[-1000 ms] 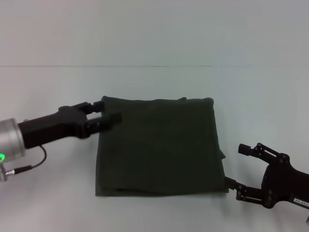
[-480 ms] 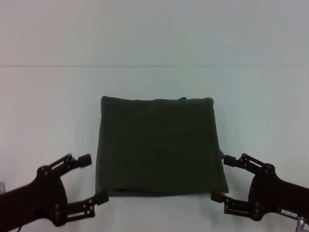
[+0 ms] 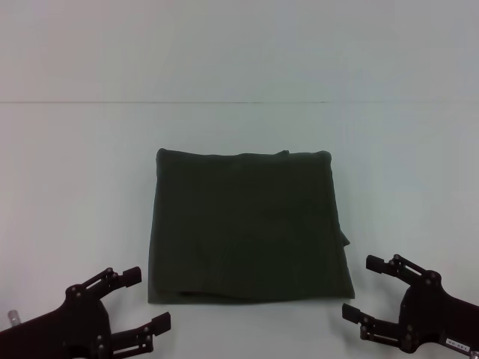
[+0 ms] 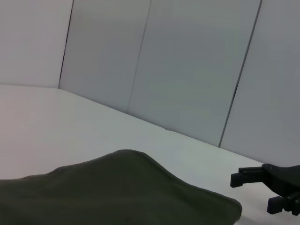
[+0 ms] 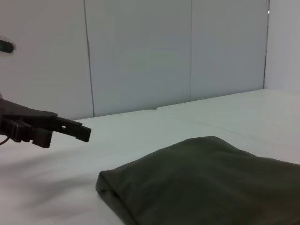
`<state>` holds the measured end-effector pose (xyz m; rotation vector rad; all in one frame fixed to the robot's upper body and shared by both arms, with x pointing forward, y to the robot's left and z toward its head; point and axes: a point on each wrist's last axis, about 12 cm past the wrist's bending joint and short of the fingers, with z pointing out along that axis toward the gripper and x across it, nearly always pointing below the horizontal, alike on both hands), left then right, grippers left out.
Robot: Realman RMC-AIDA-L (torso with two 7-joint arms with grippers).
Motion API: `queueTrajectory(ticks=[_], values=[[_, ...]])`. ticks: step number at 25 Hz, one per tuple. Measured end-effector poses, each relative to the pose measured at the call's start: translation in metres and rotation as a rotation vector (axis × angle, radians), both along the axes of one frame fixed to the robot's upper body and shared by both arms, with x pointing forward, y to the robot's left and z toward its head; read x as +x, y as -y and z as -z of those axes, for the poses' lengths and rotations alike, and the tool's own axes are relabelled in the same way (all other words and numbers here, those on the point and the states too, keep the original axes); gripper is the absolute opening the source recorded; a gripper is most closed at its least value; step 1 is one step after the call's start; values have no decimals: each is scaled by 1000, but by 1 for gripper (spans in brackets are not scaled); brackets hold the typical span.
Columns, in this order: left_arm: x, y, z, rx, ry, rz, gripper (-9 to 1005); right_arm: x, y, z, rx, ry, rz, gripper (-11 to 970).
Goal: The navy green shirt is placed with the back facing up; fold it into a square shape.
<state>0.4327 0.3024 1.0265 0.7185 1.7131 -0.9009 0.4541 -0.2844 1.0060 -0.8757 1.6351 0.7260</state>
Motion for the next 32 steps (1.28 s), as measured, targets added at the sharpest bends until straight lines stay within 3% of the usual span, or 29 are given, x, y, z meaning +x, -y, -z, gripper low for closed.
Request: queueTrajectory(ticks=[32], values=[[7,1,-4,-5,5,9,936,3,1,-4,20,24,15,924]])
